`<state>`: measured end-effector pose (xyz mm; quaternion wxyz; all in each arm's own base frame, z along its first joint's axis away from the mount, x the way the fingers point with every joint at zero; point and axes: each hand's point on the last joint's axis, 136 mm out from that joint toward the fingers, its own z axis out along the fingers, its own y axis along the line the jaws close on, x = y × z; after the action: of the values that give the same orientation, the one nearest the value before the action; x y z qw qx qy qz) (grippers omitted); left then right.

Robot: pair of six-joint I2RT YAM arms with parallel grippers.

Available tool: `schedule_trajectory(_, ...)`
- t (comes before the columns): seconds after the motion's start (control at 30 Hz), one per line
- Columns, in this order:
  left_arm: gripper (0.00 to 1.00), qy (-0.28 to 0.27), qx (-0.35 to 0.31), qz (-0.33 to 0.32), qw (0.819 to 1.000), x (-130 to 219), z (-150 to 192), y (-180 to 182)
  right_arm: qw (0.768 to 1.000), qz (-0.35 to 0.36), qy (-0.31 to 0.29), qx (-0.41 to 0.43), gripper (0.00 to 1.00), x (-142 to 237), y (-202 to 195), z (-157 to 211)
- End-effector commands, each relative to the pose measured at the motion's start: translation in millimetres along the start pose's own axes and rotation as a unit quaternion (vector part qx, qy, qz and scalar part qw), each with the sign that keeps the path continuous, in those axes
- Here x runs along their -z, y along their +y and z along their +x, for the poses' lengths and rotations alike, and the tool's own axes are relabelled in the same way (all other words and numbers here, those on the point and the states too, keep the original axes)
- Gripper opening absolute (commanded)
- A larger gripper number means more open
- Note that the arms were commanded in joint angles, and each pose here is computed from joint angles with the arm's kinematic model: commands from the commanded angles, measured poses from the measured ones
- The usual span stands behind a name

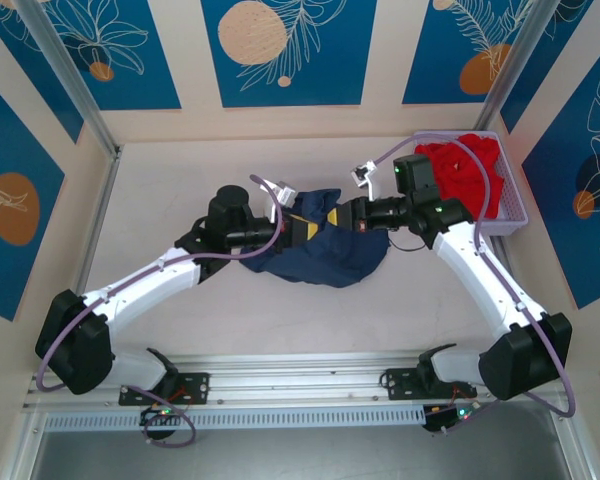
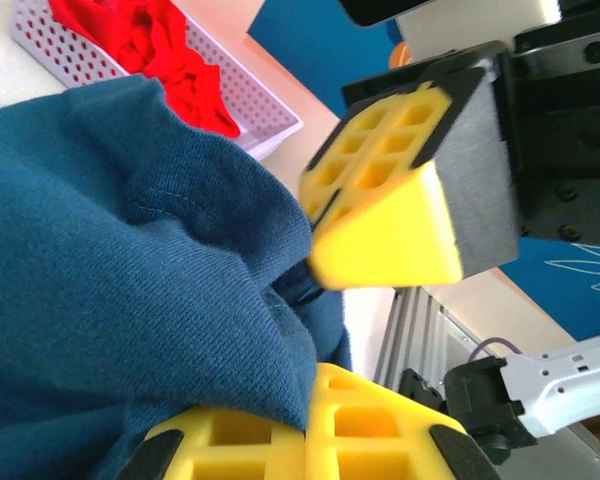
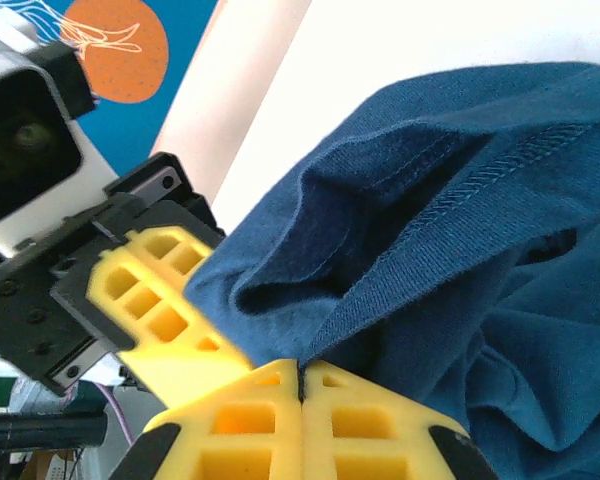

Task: Fold the inside-out t-shirt

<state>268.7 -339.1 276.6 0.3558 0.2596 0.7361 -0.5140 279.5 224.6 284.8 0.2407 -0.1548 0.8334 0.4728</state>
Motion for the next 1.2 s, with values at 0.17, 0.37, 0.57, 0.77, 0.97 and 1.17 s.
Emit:
schedule_trajectory(0.17,0.00,-0.001,0.007,-0.062,0.998,3.0,8.2,32.7,0.995,-0.098,-0.031,0.016,0.00,28.5,40.3,-8.7)
schedule_trajectory(0.37,0.12,-0.003,0.013,-0.078,0.997,5.8,11.3,42.2,0.991,-0.128,-0.032,0.018,0.00,31.0,42.5,-6.3)
schedule_trajectory(0.57,0.46,0.004,-0.003,-0.139,0.990,17.8,11.5,55.9,0.991,-0.128,-0.030,0.014,0.00,29.0,37.8,-5.4)
schedule_trajectory(0.77,0.54,0.018,-0.004,-0.160,0.987,21.2,5.6,47.9,0.991,-0.130,-0.027,0.010,0.00,26.6,35.2,-5.3)
schedule_trajectory(0.97,0.51,0.018,0.009,-0.116,0.993,4.2,-7.6,28.5,0.991,-0.133,-0.023,0.011,0.00,24.3,33.6,-4.1)
schedule_trajectory(1.17,0.52,0.040,0.023,-0.104,0.994,-9.4,-11.1,29.0,0.991,-0.132,-0.019,0.018,0.00,24.0,32.4,-0.4)
